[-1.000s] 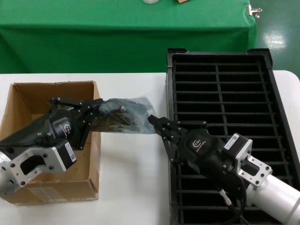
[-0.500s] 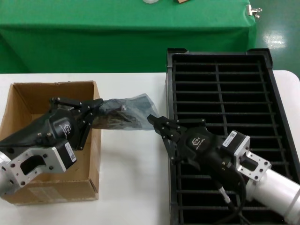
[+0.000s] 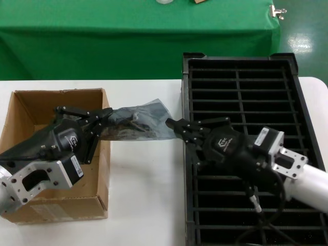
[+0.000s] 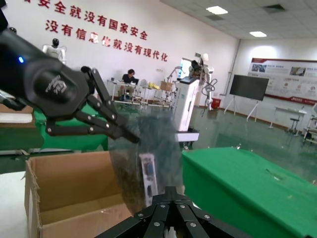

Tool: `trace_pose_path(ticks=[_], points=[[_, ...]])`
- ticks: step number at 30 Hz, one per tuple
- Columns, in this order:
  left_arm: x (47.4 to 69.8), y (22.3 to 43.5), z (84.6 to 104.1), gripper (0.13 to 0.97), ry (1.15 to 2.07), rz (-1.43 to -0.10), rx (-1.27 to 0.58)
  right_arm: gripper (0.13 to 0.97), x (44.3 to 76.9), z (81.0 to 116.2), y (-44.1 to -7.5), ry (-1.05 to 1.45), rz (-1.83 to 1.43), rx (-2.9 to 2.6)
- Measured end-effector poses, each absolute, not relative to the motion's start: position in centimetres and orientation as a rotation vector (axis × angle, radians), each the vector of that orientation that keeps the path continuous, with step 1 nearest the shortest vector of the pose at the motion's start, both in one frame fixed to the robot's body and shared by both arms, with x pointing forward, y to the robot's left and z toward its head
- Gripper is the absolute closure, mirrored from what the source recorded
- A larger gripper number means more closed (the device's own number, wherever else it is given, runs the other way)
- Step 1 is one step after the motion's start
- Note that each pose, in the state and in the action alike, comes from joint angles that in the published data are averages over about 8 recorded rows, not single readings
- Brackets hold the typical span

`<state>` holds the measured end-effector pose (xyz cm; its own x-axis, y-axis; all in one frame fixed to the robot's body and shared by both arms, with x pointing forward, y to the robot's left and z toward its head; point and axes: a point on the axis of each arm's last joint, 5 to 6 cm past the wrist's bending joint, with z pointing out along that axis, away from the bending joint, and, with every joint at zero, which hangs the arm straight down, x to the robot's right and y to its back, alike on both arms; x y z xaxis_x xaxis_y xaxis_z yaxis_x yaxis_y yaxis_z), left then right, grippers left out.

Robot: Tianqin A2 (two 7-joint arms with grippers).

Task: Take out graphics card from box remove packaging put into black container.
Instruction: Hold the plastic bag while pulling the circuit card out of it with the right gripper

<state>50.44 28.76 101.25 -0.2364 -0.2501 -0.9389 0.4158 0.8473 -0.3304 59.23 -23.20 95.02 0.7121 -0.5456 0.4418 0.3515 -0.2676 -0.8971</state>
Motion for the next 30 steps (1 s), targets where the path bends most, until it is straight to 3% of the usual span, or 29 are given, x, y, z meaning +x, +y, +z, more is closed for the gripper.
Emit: trace_pose_path(ticks=[13,30], points=[[50.4,28.8,101.2,0.958,1.701,-0.623,0.129,0.961,57.9,96.2,-25.2,0.16,-0.909,-1.599],[50.4,28.8,101.2,0.958,1.701,-0.623,0.129,0.961,58.7,95.0,-23.6,0.164,-0.862,-1.613]])
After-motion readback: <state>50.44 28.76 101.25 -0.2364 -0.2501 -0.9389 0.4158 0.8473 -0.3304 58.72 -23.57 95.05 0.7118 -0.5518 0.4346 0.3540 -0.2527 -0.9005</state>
